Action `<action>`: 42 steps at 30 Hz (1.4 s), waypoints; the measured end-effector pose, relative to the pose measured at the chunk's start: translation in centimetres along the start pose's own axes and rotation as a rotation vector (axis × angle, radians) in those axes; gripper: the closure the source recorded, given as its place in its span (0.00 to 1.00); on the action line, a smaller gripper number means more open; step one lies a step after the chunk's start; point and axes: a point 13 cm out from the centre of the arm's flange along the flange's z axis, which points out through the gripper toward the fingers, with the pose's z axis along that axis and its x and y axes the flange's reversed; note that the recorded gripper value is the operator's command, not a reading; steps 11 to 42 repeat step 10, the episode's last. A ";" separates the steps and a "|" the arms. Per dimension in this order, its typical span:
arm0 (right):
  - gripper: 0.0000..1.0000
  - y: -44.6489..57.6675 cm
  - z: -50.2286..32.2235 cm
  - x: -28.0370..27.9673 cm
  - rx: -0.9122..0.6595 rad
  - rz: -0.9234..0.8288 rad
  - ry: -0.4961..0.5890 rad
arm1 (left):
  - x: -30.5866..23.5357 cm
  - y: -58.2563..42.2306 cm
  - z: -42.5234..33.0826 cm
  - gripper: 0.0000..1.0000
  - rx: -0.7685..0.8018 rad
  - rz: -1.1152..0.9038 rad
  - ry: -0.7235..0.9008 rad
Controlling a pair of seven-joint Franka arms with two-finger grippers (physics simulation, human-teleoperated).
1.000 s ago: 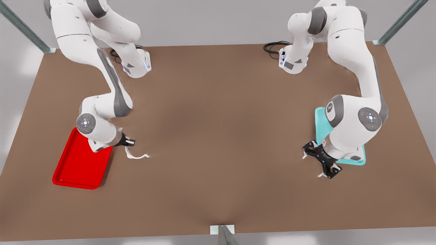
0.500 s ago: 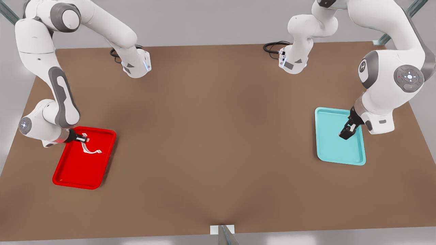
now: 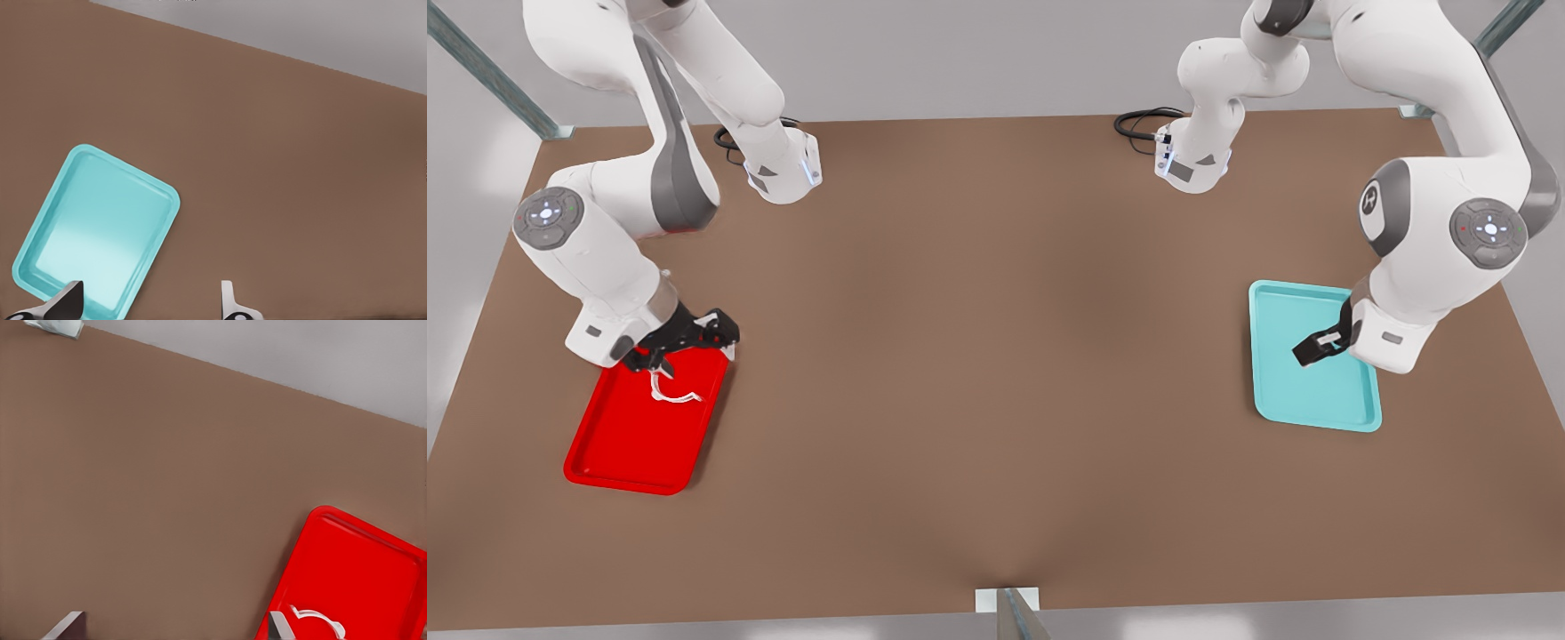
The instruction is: Take the drainage pipe clamp from the left arm, pass it to the right arm, and place it in the plate on the right side
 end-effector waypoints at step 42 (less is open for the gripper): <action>0.00 -7.0 -1.0 7.3 0.027 0.261 0.184 | -0.4 -0.2 -0.2 0.00 0.008 0.205 -0.016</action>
